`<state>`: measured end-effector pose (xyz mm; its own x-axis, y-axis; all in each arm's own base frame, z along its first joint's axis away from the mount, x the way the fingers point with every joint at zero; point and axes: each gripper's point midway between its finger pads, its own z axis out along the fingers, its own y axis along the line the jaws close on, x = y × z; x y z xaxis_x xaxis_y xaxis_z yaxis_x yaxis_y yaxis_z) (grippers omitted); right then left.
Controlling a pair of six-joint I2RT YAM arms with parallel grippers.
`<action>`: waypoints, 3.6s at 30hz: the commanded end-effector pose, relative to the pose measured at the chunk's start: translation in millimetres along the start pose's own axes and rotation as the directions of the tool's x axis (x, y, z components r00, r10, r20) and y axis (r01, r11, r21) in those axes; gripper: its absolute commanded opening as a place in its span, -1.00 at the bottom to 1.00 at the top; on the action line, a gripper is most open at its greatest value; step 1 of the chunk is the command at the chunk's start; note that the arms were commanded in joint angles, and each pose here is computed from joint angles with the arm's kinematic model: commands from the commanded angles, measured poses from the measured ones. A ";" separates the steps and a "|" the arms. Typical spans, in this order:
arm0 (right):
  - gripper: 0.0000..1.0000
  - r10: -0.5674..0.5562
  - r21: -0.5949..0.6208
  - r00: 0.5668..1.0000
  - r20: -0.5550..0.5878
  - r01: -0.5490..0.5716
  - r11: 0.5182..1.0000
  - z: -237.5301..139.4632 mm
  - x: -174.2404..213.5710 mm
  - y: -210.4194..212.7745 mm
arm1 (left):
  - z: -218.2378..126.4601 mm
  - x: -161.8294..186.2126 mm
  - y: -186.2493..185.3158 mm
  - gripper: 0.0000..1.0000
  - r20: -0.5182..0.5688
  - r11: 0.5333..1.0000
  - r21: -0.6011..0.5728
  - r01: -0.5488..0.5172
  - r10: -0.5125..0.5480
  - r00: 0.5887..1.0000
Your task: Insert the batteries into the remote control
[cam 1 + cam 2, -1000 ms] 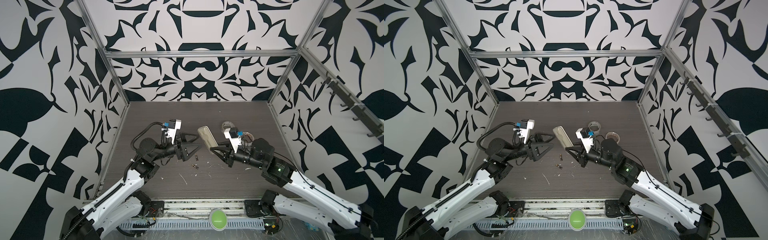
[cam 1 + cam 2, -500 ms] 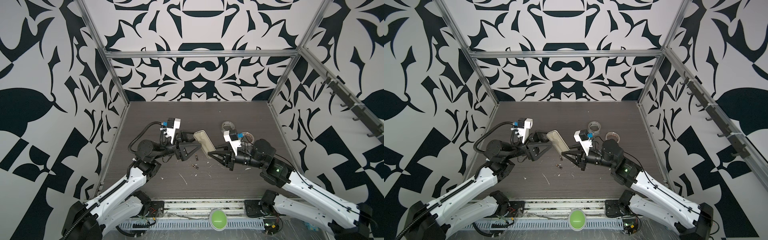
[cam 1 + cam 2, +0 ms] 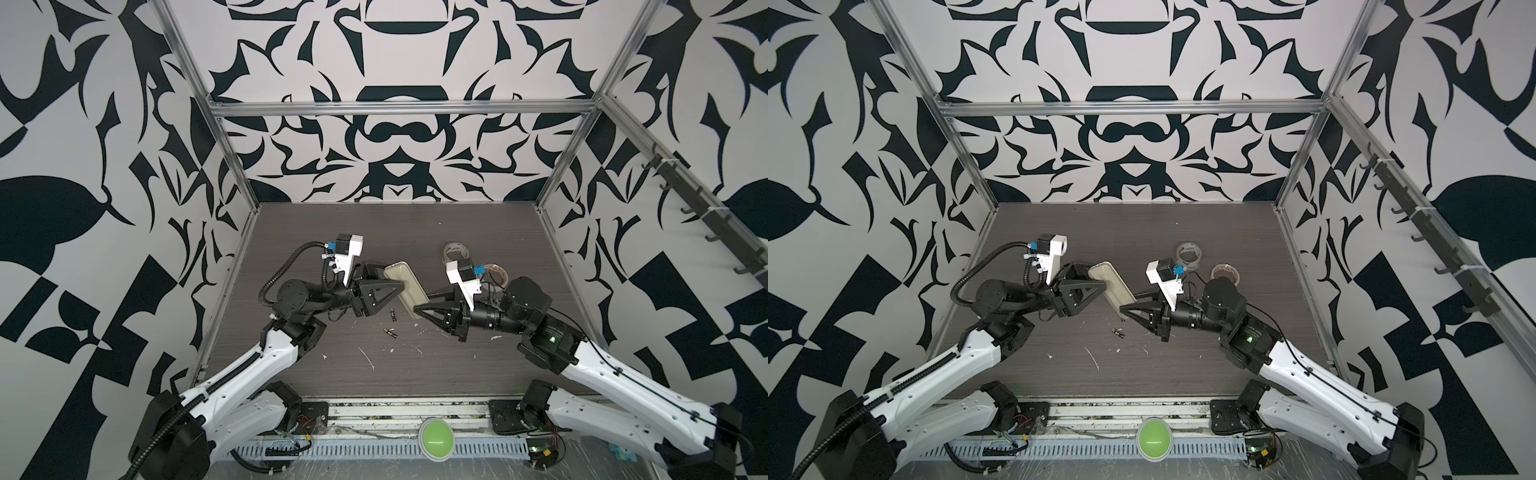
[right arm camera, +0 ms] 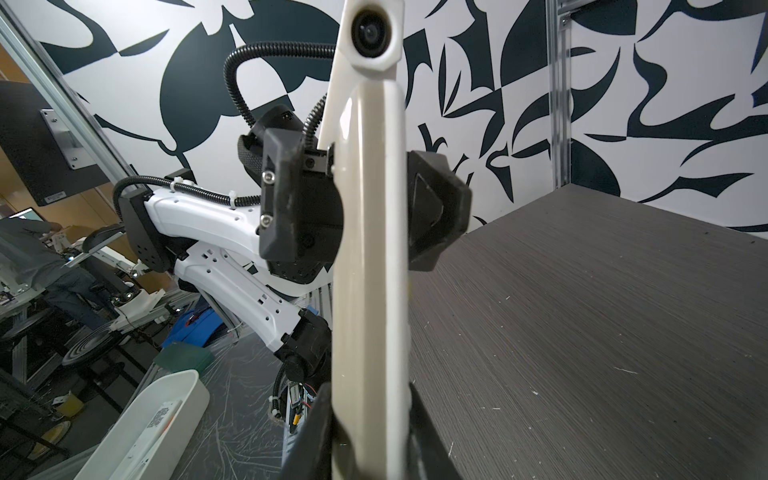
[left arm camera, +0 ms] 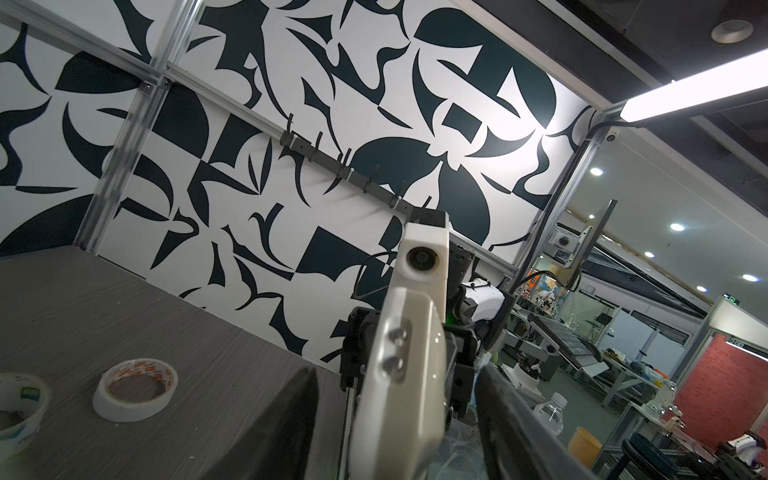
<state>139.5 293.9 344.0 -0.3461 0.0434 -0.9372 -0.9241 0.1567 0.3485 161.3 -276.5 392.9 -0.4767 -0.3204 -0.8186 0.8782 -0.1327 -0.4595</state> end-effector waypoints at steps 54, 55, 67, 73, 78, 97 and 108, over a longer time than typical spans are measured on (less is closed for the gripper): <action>0.27 -0.003 -0.009 1.000 0.031 0.003 1.000 2.2 -26.7 7.4 | 9.7 -19.7 -8.2 -1.00 0.038 0.999 0.032 -0.027 0.025 0.999; 0.42 -0.010 0.003 1.000 0.022 0.010 1.000 0.9 -26.1 6.5 | 9.7 -18.4 -5.2 -1.00 0.032 1.000 0.017 -0.021 0.021 0.999; 0.98 -0.144 0.244 0.979 -0.146 0.177 0.954 -38.0 -18.0 -11.7 | -4.0 1.3 38.4 -1.00 -0.025 0.962 -0.255 0.096 -0.106 0.994; 0.87 -0.213 0.306 0.943 -0.255 0.288 0.908 -44.5 -19.9 -23.8 | -15.7 21.7 56.4 -1.00 -0.046 0.904 -0.373 0.207 -0.241 0.970; 0.75 -0.296 0.310 0.892 -0.341 0.404 0.860 -39.4 -16.5 -28.9 | -24.9 34.8 63.4 -1.00 -0.056 0.854 -0.447 0.267 -0.325 0.944; 0.58 -0.568 0.019 0.484 -0.665 0.772 0.636 5.1 33.3 -7.8 | -33.6 83.5 72.6 -1.00 -0.134 0.734 -0.514 0.443 -0.579 0.804; 0.54 -0.522 0.052 0.426 -0.739 0.809 0.586 15.4 37.3 -16.4 | -38.1 79.3 89.5 -1.00 -0.046 0.675 -0.573 0.465 -0.593 0.804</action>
<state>138.9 310.0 288.8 0.2345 -0.7968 -0.5570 -0.8378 0.1249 -0.5314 192.0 -279.3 257.8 -0.9167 -0.0863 -0.3901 0.3482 0.3066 -0.8859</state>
